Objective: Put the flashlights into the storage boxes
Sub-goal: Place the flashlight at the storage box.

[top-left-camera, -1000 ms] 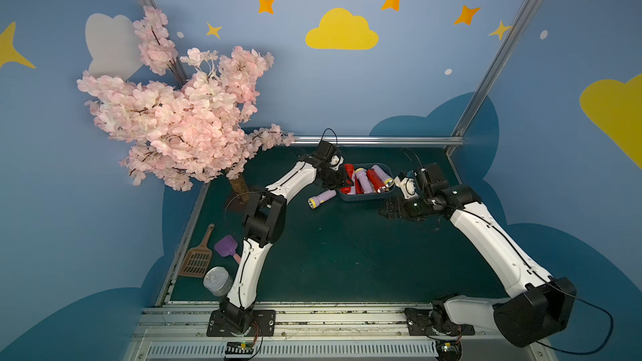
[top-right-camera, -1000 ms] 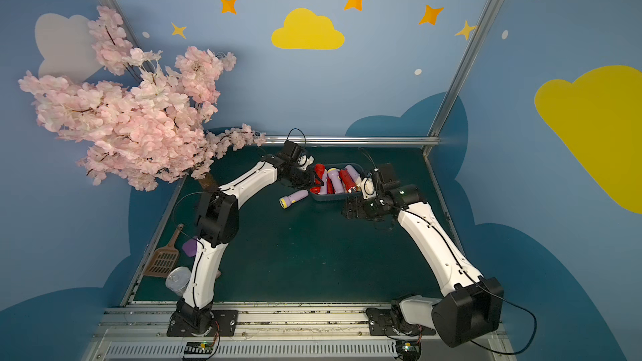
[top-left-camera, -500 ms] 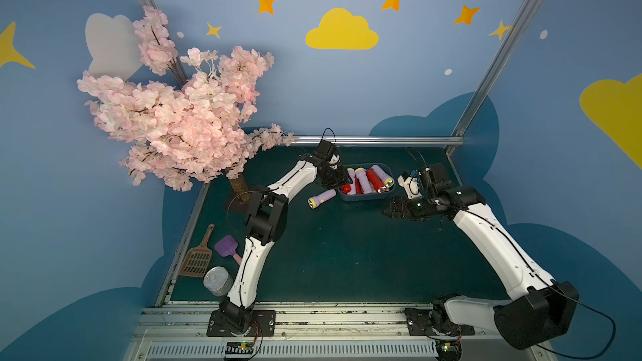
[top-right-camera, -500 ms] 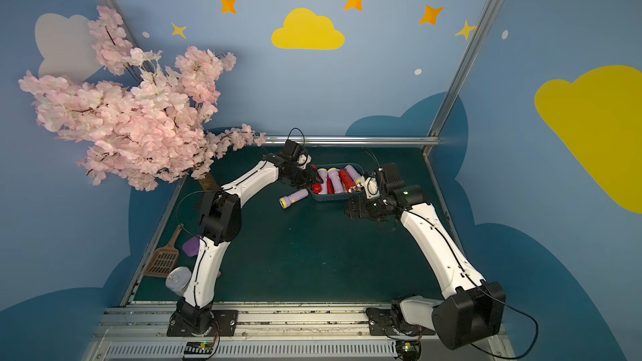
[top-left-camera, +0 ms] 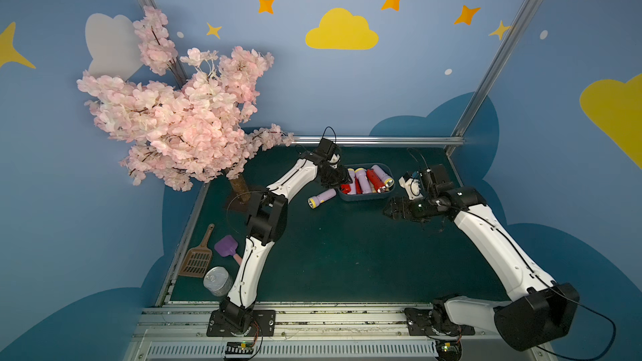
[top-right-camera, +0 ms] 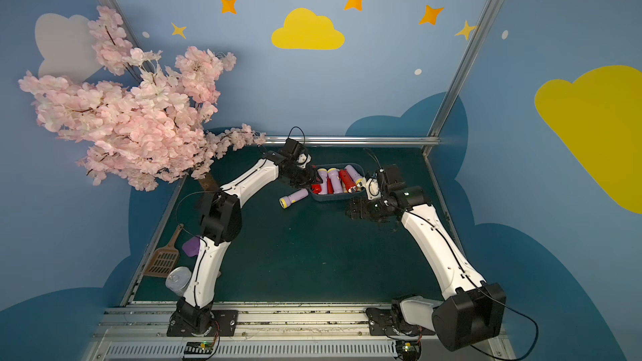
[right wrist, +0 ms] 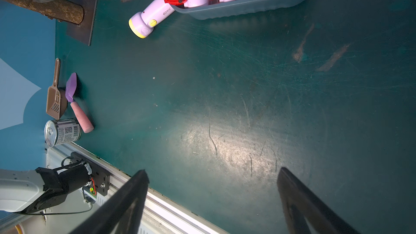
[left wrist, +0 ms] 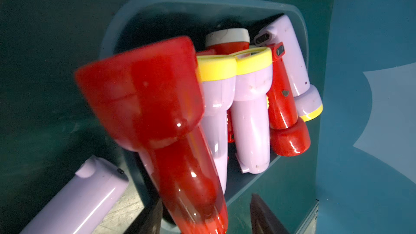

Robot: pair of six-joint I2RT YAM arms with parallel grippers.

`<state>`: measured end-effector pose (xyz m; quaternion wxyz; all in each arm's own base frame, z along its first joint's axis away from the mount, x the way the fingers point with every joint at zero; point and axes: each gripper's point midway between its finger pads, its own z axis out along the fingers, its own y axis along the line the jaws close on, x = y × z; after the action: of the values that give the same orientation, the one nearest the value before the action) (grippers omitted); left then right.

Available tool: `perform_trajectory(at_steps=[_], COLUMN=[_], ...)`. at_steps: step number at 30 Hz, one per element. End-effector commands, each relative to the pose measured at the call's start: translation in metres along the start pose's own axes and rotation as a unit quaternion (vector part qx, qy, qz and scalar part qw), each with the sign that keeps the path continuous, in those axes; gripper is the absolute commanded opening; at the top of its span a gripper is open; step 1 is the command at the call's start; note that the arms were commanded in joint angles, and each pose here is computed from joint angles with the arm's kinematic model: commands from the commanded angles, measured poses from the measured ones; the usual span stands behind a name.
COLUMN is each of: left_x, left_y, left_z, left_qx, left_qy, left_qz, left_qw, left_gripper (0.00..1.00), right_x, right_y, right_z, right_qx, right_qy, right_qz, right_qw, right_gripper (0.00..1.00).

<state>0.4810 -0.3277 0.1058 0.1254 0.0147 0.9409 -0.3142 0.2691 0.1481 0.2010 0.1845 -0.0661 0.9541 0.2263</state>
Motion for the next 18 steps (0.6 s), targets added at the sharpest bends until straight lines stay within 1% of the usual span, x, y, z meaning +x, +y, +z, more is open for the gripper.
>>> perform_trajectory(at_steps=[1, 9, 11, 13, 18], left_x=[0.0, -0.013, -0.013, -0.012, -0.011], left_y=[0.01, 0.019, 0.019, 0.022, 0.023], left_z=[-0.005, -0.009, -0.009, -0.007, 0.001], left_qx=[-0.027, -0.06, -0.061, -0.061, -0.054], left_qy=[0.004, 0.003, 0.003, 0.005, 0.012], left_qz=[0.01, 0.032, 0.036, 0.034, 0.032], left_qw=[1.0, 0.998, 0.997, 0.998, 0.998], left_gripper=[0.62, 0.58, 0.53, 0.46, 0.42], right_x=[-0.002, -0.003, -0.002, -0.001, -0.001], right_y=[0.002, 0.004, 0.003, 0.002, 0.001], right_z=[-0.002, 0.0, 0.0, 0.0, 0.0], right_qx=[-0.009, -0.015, -0.013, -0.013, -0.011], right_qy=[-0.008, -0.006, -0.008, -0.009, -0.009], right_qz=[0.003, 0.015, 0.019, 0.023, 0.029], right_qw=[1.0, 1.0, 1.0, 1.0, 0.999], right_gripper=[0.9, 0.9, 0.9, 0.9, 0.9])
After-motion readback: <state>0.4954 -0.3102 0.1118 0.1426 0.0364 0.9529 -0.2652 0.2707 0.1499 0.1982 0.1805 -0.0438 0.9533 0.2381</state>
